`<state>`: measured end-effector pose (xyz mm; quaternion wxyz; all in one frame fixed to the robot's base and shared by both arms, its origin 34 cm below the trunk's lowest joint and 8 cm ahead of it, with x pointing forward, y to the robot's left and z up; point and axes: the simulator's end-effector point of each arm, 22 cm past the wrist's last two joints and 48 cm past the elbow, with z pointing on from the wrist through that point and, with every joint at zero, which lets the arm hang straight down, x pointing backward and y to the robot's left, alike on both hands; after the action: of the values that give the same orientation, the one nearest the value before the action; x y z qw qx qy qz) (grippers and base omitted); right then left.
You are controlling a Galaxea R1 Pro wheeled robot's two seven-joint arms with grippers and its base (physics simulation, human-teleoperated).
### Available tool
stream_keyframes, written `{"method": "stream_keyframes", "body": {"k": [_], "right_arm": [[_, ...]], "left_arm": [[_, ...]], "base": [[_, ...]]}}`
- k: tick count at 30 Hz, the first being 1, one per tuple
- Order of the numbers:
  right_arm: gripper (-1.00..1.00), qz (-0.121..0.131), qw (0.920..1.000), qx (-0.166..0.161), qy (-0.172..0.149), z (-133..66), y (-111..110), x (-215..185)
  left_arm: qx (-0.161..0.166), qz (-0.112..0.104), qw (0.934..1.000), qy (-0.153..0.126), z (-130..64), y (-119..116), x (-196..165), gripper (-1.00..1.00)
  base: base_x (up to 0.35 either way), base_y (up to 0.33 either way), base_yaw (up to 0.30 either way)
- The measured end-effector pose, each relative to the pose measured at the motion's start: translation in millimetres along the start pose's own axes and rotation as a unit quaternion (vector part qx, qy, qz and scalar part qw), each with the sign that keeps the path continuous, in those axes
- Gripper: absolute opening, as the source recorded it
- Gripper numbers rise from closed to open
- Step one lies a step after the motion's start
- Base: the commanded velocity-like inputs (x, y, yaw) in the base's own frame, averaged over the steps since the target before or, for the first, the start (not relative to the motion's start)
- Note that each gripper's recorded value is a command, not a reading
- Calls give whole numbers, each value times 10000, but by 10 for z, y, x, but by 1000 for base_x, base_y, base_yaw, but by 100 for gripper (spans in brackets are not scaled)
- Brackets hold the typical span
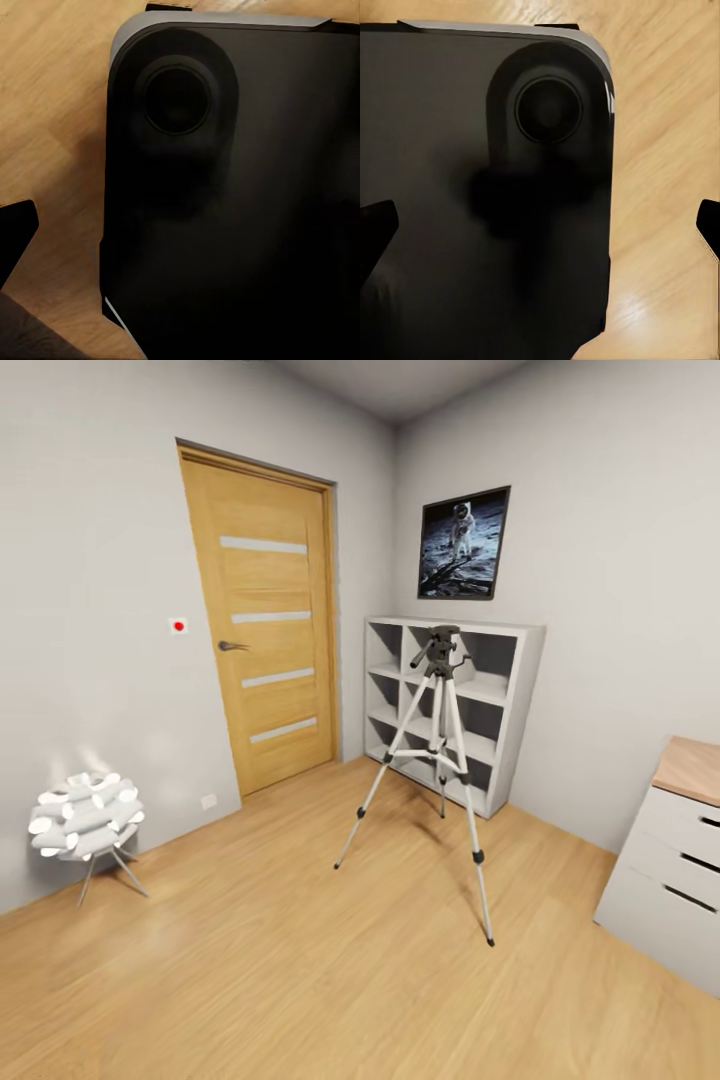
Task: Attach the digital camera to the camera tripod in the bedroom.
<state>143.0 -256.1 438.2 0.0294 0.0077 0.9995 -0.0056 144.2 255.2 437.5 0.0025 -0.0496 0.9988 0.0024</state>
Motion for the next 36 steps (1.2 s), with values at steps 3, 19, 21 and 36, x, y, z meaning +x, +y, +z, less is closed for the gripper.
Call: {"method": "stream_keyframes", "body": {"k": [3, 19, 21, 36], "right_arm": [[100, 0, 10000, 2, 0, 0, -2, 0], [100, 0, 10000, 1, 0, 0, -3, 0], [100, 0, 10000, 3, 0, 0, -4, 0], [100, 0, 10000, 4, 0, 0, -4, 0]], "left_arm": [[-2, 0, 10000, 0, 0, 3, 0, 100], [-3, -4, 10000, 0, 0, 5, -1, 100], [-4, -4, 10000, 0, 0, 6, -1, 100], [0, -3, 10000, 0, 0, 0, 0, 100]], "base": [[0, 0, 260], [0, 0, 260], [0, 0, 259], [0, 0, 254]]}}
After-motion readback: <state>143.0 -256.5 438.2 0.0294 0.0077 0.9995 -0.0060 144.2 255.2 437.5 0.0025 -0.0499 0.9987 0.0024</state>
